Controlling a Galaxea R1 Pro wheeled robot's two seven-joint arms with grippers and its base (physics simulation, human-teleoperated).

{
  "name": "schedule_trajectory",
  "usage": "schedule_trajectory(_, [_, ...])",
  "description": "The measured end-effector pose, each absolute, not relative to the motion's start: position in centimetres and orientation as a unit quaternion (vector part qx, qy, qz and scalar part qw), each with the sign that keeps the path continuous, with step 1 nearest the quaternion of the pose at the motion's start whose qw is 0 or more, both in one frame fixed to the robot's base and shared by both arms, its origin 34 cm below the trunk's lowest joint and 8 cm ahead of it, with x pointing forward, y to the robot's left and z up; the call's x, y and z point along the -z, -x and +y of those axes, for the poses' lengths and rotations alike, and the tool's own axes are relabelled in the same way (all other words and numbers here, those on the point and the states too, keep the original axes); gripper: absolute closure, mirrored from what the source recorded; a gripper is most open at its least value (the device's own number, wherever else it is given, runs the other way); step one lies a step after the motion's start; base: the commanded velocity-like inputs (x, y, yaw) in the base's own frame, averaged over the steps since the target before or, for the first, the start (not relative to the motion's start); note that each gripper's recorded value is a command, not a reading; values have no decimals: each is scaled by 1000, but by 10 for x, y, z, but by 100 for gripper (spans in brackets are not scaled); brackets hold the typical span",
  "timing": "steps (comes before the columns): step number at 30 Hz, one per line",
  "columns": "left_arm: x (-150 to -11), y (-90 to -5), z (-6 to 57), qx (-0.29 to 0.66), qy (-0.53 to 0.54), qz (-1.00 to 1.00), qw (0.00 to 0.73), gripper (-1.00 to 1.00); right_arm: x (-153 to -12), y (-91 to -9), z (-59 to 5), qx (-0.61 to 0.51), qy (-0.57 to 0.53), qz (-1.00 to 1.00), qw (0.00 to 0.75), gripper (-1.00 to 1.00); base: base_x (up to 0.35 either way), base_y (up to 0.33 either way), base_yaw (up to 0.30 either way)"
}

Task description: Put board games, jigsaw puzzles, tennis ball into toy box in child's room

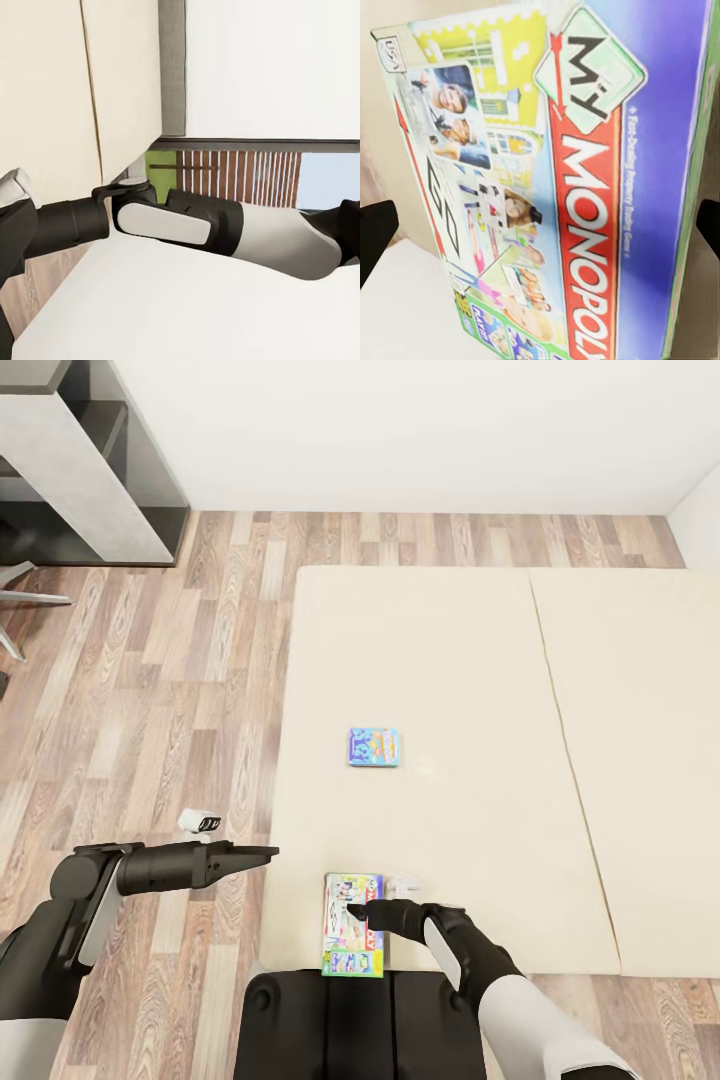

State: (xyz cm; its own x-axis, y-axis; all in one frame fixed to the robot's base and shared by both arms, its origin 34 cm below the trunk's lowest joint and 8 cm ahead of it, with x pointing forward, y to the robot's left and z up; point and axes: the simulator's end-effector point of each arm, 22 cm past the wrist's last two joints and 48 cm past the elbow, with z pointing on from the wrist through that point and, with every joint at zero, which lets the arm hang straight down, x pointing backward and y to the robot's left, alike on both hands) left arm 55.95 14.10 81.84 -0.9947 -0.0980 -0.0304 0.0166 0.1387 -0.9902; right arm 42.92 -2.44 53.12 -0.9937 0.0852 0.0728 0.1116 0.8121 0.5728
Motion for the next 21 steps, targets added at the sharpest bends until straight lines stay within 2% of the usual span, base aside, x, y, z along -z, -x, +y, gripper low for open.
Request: schedule_trajectory(21, [-818,-559,140,656,27,753,43,-100,-531,-429,-25,302,54,-951,24,-100,0,41,0])
